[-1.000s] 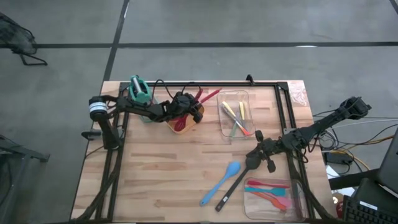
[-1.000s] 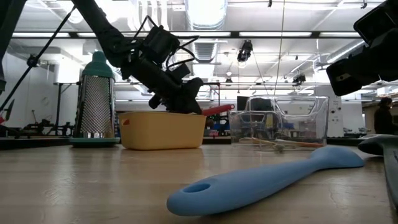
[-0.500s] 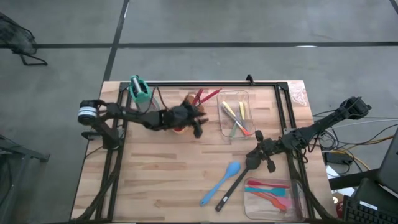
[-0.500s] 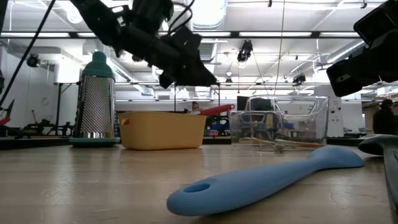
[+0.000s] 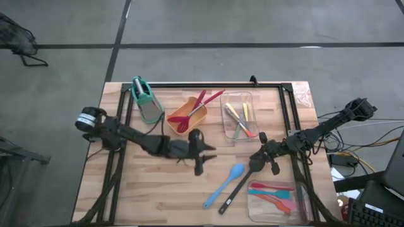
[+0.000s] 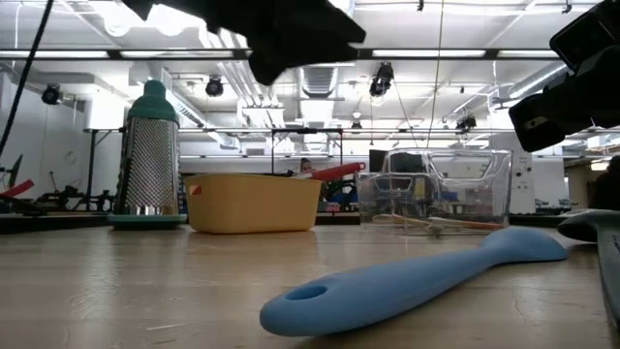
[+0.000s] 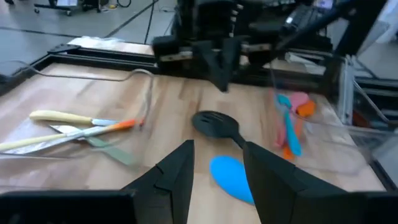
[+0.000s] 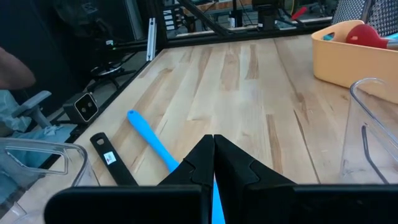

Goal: Pick & Place Kitchen Items
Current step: Put the sky blue serving spoon into the orange bin

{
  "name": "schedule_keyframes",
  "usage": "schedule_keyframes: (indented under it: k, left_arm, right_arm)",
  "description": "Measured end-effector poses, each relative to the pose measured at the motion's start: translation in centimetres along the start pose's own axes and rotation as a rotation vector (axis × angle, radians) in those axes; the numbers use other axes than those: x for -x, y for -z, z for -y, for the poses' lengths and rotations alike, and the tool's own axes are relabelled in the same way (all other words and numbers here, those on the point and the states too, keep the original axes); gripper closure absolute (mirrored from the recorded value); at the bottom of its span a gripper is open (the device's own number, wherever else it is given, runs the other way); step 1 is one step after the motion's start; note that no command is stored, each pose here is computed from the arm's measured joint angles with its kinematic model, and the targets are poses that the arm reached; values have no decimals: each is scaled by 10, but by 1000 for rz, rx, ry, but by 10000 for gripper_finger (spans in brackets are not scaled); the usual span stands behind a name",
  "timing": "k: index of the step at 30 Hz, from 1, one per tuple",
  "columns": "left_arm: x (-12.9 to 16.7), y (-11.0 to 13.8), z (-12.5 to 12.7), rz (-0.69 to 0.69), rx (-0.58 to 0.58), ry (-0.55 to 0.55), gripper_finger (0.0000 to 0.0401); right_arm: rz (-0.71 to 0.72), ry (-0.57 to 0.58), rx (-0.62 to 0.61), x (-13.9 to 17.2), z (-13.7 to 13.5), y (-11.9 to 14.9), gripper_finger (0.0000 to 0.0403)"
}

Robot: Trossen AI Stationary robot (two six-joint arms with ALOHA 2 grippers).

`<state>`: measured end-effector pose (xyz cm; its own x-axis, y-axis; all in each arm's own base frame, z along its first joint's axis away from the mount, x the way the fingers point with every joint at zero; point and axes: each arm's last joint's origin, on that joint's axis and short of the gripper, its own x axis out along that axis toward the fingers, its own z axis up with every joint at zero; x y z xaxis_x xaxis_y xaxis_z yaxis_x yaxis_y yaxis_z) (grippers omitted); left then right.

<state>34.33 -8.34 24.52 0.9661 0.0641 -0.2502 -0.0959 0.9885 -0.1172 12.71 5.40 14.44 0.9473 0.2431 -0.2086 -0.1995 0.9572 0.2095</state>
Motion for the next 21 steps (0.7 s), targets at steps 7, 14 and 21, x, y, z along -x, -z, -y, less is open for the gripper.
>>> schedule_keyframes:
  k: [7, 14, 21]
  left_arm:
    - [13, 12, 36, -38, 4, -15, 256]
    - [6, 38, 59, -93, 4, -1, 256]
    - [-7, 53, 78, -122, -17, 24, 256]
  right_arm:
    - [0, 0, 0, 0, 0, 0, 394]
    - [0, 0, 0, 0, 0, 0, 394]
    - [1, 1, 0, 0, 0, 0, 394]
